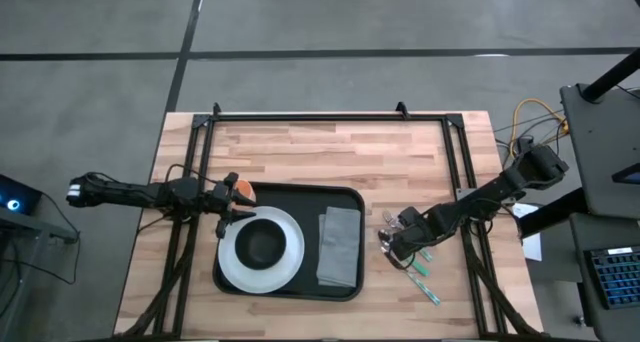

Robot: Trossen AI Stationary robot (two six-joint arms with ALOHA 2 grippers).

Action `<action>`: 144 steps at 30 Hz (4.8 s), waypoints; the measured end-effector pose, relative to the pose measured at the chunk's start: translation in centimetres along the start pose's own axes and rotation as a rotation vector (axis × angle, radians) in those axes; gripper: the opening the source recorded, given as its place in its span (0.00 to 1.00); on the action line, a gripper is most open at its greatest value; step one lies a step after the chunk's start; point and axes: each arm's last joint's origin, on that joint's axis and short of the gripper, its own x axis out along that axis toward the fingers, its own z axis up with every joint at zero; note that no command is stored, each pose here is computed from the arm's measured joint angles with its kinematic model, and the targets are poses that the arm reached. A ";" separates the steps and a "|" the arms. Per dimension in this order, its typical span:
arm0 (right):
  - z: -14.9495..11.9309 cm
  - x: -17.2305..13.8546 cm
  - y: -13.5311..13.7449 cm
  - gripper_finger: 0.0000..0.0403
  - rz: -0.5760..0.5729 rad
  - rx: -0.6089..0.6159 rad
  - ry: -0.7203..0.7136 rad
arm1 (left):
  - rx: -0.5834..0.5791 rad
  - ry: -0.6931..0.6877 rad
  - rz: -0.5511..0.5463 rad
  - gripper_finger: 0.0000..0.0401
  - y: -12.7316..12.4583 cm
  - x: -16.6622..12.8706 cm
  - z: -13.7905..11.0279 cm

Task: Set up tray
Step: Put the white fork on the gray napkin

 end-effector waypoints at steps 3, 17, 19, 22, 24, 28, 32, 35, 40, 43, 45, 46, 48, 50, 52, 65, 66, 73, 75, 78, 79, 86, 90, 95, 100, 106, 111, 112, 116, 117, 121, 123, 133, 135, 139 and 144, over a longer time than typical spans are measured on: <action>0.0 0.0 -0.1 0.15 -0.006 -0.003 0.001 | 0.000 0.000 0.000 0.29 0.0 0.0 0.0; 0.0 -0.9 -0.4 0.04 0.035 0.121 -0.002 | 0.000 0.000 0.000 0.29 0.0 0.0 0.0; 0.0 -1.2 -0.6 0.04 0.045 0.153 -0.011 | 0.000 0.000 0.000 0.29 0.0 0.0 0.0; 0.0 -2.0 -0.6 0.04 0.055 0.198 -0.022 | 0.000 0.000 0.000 0.29 0.0 0.0 0.0; 0.0 -2.6 -0.3 0.04 0.054 0.230 -0.025 | 0.000 0.000 0.000 0.29 0.0 0.0 0.0; 0.1 -4.5 0.8 0.04 0.036 0.284 -0.032 | 0.000 0.000 0.000 0.29 0.0 0.0 0.0; 0.3 -6.3 2.3 0.04 0.026 0.351 -0.043 | 0.000 0.000 0.000 0.29 0.0 0.0 0.0; 0.4 -7.2 3.9 0.04 0.059 0.391 -0.051 | 0.000 0.000 0.000 0.29 0.0 0.0 0.0; 0.6 -7.6 7.1 0.04 0.061 0.447 -0.049 | 0.000 0.000 0.000 0.29 0.0 0.0 0.0; 0.8 -7.2 9.4 0.04 0.058 0.476 -0.046 | 0.000 0.000 0.000 0.29 0.0 0.0 0.0; 0.9 -6.9 11.0 0.04 0.059 0.485 -0.045 | 0.000 0.000 0.000 0.29 0.0 0.0 0.0; 0.9 -6.9 11.8 0.04 0.063 0.492 -0.044 | 0.000 0.000 0.000 0.29 0.0 0.0 0.0; 1.1 -6.7 13.3 0.04 0.072 0.507 -0.043 | 0.000 0.000 0.000 0.29 0.0 0.0 0.0; 1.1 -6.4 14.8 0.04 0.078 0.519 -0.041 | 0.000 0.000 0.000 0.29 0.0 0.0 0.0; 1.2 -6.2 16.0 0.04 0.088 0.530 -0.039 | 0.000 0.000 0.000 0.29 0.0 0.0 0.0; 3.4 -4.7 21.9 0.04 0.125 0.575 -0.063 | 0.000 0.007 0.001 0.29 0.0 0.0 -0.1; 3.7 -4.6 22.2 0.04 0.127 0.574 -0.064 | 0.000 0.006 0.001 0.29 0.0 0.0 -0.1; 5.7 -4.8 22.8 0.04 0.164 0.603 -0.171 | 0.000 0.008 0.001 0.29 0.0 0.0 -0.1; 6.1 -4.8 22.7 0.04 0.167 0.612 -0.189 | 0.000 0.010 0.001 0.29 0.0 0.1 -0.1; 6.8 -4.5 22.7 0.04 0.189 0.625 -0.194 | 0.000 0.011 0.002 0.29 0.0 0.1 -0.1; 7.0 -4.4 22.7 0.04 0.190 0.625 -0.197 | 0.000 0.011 0.002 0.29 0.0 0.1 -0.1; 7.6 -4.4 22.7 0.04 0.199 0.612 -0.202 | 0.000 0.011 0.002 0.29 0.0 0.1 -0.1; 7.6 -4.3 22.7 0.04 0.197 0.611 -0.200 | 0.000 0.011 0.002 0.29 0.0 0.1 -0.1; 7.5 -4.0 22.5 0.04 0.186 0.609 -0.195 | 0.000 0.011 0.002 0.29 0.0 0.1 -0.1; 7.5 -3.6 22.4 0.04 0.186 0.606 -0.193 | 0.000 0.011 0.002 0.29 0.0 0.1 -0.1; 7.5 -2.3 22.4 0.04 0.224 0.595 -0.187 | 0.000 0.011 0.002 0.29 0.0 0.1 -0.1; 7.4 -1.6 21.9 0.04 0.199 0.607 -0.172 | 0.000 0.011 0.002 0.29 0.0 0.1 -0.1; 7.4 -1.5 22.0 0.04 0.203 0.607 -0.171 | 0.000 0.011 0.002 0.29 0.0 0.1 -0.1; 7.4 -1.1 22.1 0.04 0.234 0.608 -0.162 | 0.000 0.011 0.002 0.29 0.0 0.1 -0.1; 7.4 -0.9 22.0 0.04 0.238 0.609 -0.160 | 0.000 0.011 0.002 0.29 0.0 0.1 -0.1; 7.3 -0.1 22.0 0.04 0.247 0.616 -0.115 | 0.000 0.011 0.002 0.29 0.0 0.1 -0.1; 7.3 0.3 22.1 0.04 0.237 0.615 -0.099 | 0.000 0.011 0.002 0.29 0.0 0.1 -0.1; 7.3 1.0 22.5 0.09 0.244 0.618 -0.088 | 0.000 0.011 0.002 0.29 0.0 0.1 -0.1; 7.3 1.0 22.5 0.12 0.243 0.617 -0.089 | 0.000 0.011 0.002 0.29 0.0 0.1 -0.1; 7.3 1.0 22.6 0.18 0.246 0.605 -0.090 | 0.000 0.011 0.002 0.29 0.0 0.1 -0.1; 7.3 1.0 22.7 0.23 0.258 0.581 -0.092 | 0.000 0.011 0.002 0.29 0.0 0.1 -0.1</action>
